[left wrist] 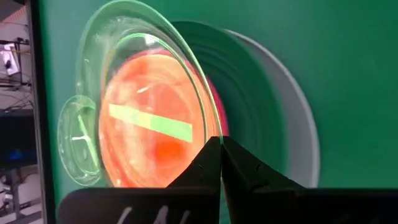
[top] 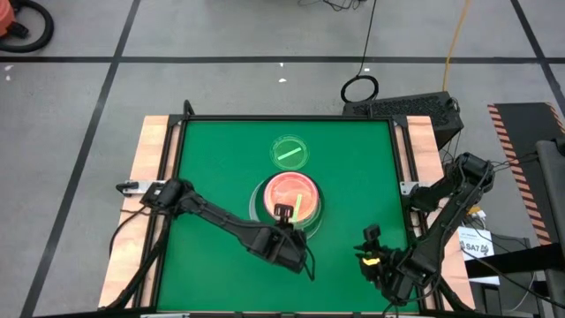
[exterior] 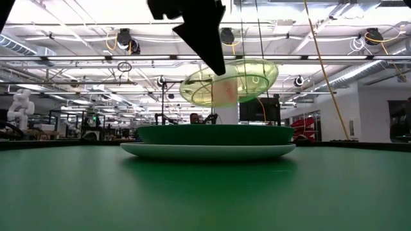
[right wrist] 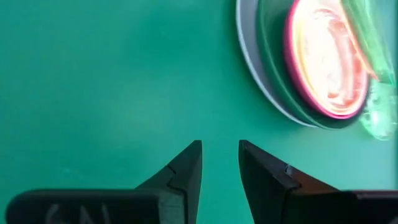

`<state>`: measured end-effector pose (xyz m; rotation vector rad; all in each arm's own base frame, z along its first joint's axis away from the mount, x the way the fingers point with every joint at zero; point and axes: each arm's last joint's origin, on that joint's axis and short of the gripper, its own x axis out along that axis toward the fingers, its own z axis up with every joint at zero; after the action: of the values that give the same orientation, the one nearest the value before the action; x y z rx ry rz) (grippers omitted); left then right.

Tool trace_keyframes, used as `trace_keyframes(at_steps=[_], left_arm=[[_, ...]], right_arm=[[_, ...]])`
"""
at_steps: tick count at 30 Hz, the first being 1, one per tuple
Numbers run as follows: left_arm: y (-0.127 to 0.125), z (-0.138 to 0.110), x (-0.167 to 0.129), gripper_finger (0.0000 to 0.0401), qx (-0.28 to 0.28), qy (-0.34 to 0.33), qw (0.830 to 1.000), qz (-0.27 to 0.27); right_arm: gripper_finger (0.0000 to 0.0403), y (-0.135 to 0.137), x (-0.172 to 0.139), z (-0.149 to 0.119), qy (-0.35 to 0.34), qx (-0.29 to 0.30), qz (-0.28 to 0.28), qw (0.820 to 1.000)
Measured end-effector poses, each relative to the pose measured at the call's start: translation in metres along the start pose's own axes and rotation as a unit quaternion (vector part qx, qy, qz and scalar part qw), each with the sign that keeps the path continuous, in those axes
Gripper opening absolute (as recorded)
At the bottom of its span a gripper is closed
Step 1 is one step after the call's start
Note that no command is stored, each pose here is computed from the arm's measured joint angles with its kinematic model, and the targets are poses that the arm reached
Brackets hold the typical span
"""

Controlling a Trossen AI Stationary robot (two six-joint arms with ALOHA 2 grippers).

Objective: Stack plastic plates
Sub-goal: Stack the bottom small green plate on top of the small pink plate

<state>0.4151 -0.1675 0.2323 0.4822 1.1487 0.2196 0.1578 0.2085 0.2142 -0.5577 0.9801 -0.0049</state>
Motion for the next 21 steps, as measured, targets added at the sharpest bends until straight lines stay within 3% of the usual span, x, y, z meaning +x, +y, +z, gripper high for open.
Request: trace_keyframes(at_steps=[7,14,21], left_arm=[[0.027,0.003,0.017,0.0005,0.007,0.019,1.000,-0.016],[0.053,0.004,0.035,0.0005,-0.042,0.033,0.997,-0.051],[0.044,0.002,0.060,0.0005,-0.038,0.065,0.995,-0.058]], right_arm=[[0.0098,-0.003,0.000,-0.003,0.008,-0.020,-0.019,1.000],[0.0098,-0.002,-0.001,-0.004,0.011,-0.025,-0.020,0.999],[0.0098,0.000,-0.005,-0.010,0.018,-0.025,-0.025,0.999]])
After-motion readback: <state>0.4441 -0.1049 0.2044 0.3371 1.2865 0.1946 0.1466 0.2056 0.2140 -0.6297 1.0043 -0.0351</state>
